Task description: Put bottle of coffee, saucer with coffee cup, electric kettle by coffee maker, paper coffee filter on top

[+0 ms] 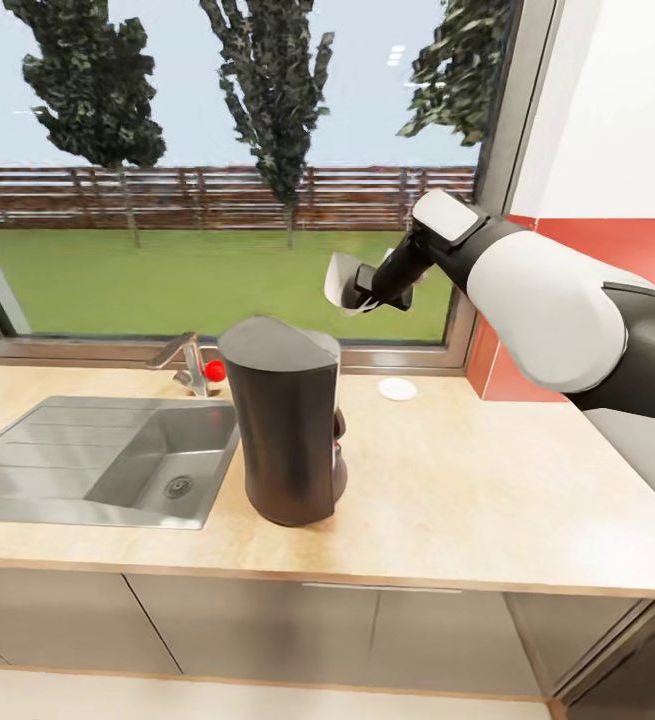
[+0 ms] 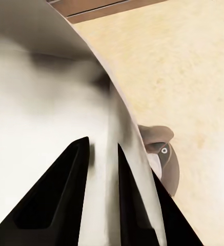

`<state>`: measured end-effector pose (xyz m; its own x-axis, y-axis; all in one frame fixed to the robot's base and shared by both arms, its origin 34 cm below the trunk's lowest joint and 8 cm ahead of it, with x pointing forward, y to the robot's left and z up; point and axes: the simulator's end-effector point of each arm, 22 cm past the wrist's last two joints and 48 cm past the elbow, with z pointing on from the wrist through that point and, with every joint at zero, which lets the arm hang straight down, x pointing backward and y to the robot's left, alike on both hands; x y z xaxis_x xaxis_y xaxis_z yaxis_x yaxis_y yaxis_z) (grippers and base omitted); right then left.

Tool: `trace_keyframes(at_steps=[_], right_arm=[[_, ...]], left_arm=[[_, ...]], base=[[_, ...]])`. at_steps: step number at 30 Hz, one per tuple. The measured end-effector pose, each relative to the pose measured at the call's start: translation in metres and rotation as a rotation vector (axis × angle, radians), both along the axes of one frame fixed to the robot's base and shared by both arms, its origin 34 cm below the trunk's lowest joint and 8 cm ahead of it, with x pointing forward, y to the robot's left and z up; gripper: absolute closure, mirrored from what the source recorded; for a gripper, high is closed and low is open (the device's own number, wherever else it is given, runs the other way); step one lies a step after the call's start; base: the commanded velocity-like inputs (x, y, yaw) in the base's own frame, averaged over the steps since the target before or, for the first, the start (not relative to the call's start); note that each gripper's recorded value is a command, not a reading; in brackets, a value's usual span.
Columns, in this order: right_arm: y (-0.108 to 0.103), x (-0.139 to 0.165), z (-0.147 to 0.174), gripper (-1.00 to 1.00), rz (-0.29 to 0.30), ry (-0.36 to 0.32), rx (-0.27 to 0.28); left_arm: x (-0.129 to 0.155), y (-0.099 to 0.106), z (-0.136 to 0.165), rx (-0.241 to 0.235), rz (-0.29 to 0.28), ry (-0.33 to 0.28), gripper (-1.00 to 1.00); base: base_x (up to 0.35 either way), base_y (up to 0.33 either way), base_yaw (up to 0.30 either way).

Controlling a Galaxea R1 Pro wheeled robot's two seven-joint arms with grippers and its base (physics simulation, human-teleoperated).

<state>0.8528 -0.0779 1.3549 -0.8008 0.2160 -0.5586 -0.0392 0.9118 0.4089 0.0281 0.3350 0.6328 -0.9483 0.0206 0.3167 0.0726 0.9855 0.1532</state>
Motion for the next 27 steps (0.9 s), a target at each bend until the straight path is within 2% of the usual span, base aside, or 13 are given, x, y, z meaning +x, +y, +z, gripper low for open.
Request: trace_keyframes(at_steps=[6,12,17,27], right_arm=[[-0.0002,0.0003,-0.0004,1.0,0.0,0.0,-0.001],[-0.0003,0.0004,-0.0005,1.0,0.0,0.0,-0.002],[-0.0002,0.0004,-0.0005,1.0,0.0,0.0,-0.002],[-0.0001,0.0002,-0.0001,1.0,0.0,0.0,-0.001]], left_arm=[[0.0003,-0.0009,-0.0002,-0.001,-0.001,0.0,-1.0],[0.0002,-0.0013,-0.0002,-0.002,0.001,0.0,-1.0],[0.0002,-0.0013,-0.0002,-0.002,0.001,0.0,-1.0],[0.0013,-0.0009,-0.0004,-0.001,0.002,-0.004,-1.0]], base=[[0.009,-0.016,0.014],[0.001,-0.213,0.008],[0.0,-0.245,0.159],[-0.06,-0.061,0.016]])
